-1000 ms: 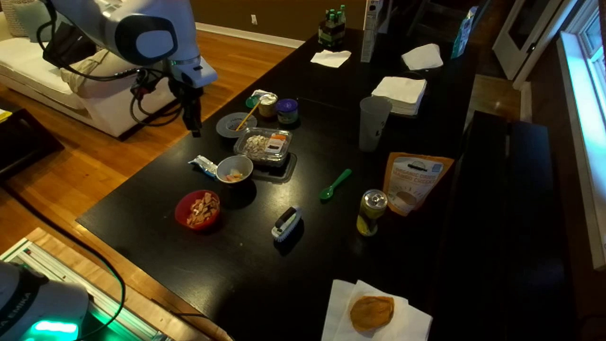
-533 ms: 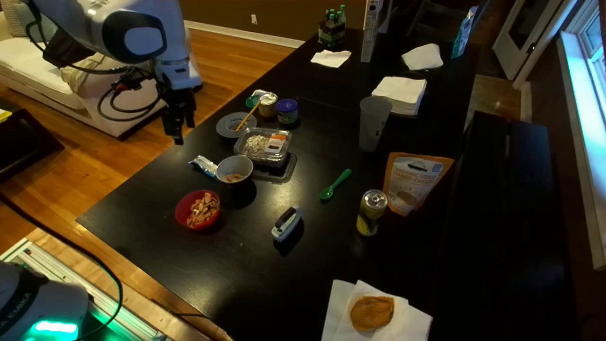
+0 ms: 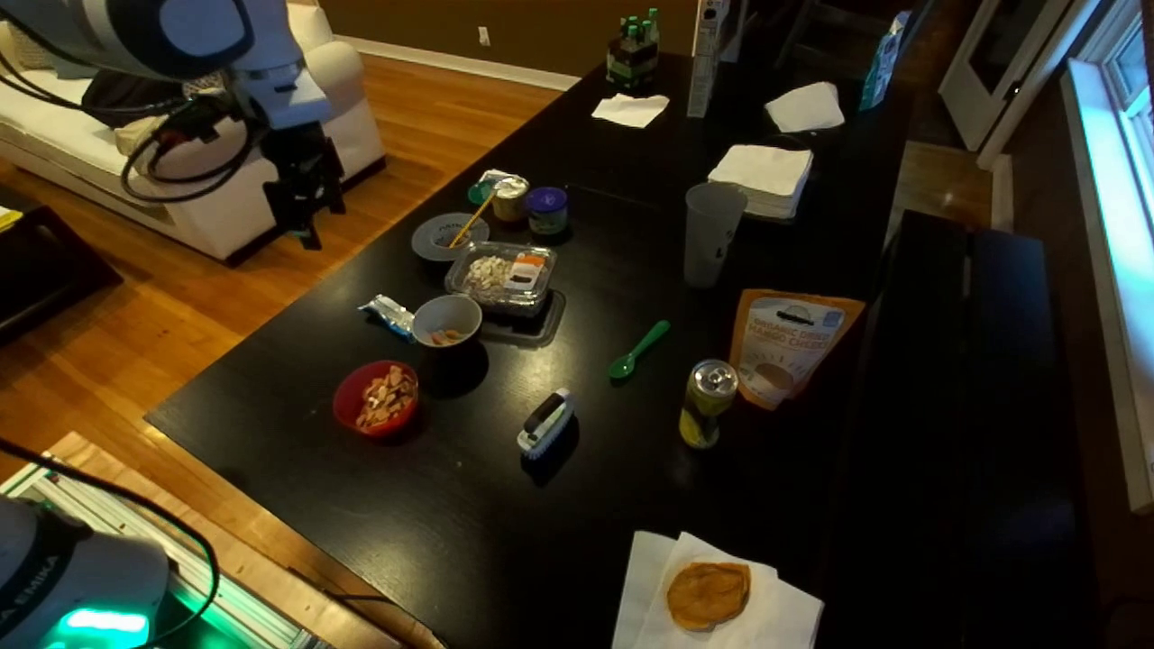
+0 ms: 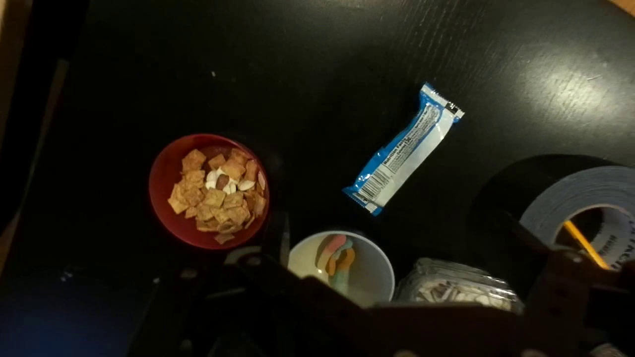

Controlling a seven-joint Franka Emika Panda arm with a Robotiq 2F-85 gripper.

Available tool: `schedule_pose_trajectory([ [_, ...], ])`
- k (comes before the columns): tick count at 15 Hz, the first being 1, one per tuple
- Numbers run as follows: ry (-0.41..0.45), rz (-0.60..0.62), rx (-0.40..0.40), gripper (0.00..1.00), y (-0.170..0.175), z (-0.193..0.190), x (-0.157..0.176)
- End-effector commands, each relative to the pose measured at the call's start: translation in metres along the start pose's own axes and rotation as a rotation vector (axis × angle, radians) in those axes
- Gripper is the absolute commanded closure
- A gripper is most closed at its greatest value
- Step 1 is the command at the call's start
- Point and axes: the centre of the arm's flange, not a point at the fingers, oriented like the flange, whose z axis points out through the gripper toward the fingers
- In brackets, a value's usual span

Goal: Remove the white and blue packet from the black and white bowl.

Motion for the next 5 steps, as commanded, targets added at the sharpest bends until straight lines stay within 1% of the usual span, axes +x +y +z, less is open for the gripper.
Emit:
schedule_pose_trajectory([
  [1,0.067,-0.176,0.065,0.00,0.035,-0.045,-0.023],
  [2,0.075,-0.227,0.083,0.00,0.036,-0.052,-0.025],
  [3,0.060,-0.280,0.105,0.00,0.036,-0.057,-0.025],
  [4,0.057,-0.193,0.070,0.00,0.016,-0.043,-0.019],
  [5,0.067,-0.230,0.084,0.00,0.020,-0.050,-0.021],
])
